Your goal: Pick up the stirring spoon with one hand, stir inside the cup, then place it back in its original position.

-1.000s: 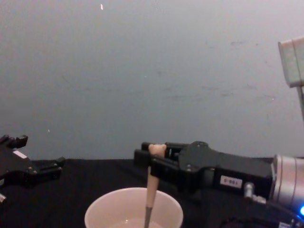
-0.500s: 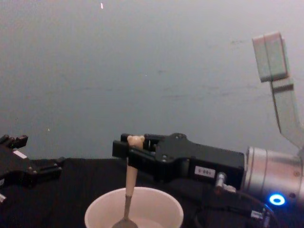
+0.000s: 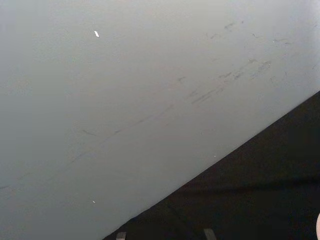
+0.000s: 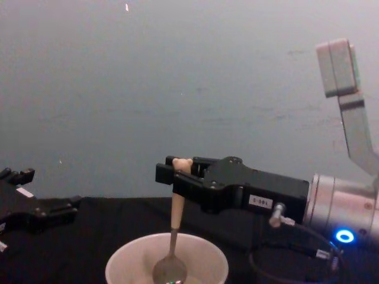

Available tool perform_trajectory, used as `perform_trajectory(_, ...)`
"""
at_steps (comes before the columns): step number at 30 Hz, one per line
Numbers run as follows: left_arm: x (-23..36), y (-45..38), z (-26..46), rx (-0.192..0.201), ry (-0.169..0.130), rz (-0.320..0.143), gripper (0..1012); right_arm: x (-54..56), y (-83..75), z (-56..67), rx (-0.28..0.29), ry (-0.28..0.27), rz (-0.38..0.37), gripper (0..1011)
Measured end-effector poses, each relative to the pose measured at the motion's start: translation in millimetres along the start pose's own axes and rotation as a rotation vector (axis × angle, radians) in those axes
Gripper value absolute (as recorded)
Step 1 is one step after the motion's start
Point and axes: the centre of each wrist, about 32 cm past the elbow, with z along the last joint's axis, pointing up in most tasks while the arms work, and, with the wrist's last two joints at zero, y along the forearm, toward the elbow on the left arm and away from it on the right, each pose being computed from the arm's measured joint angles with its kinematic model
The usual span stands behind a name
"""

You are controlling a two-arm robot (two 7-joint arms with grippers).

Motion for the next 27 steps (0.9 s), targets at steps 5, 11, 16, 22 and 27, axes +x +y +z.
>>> perform_trajectory(5,0.0,0.0,0.0,0.000,0.000,0.000,1001,1.3,-5.7,0.2,-0.004,-0.006,-0.017,217)
perform_trajectory(11,0.0,0.0,0.0,0.000,0.000,0.000,1001,0.9,-15.0,1.6,-0.012,-0.009,-0.026,217)
perform_trajectory(16,0.0,0.0,0.0,0.000,0.000,0.000,1001,-4.5,-26.0,1.6,-0.025,0.003,-0.023,218)
perform_trajectory(22,0.0,0.0,0.0,0.000,0.000,0.000,1001,-14.0,-34.2,2.1,-0.034,0.026,-0.001,218)
perform_trajectory(27,0.0,0.0,0.0,0.000,0.000,0.000,1001,-21.5,-32.4,1.0,-0.037,0.041,0.034,217)
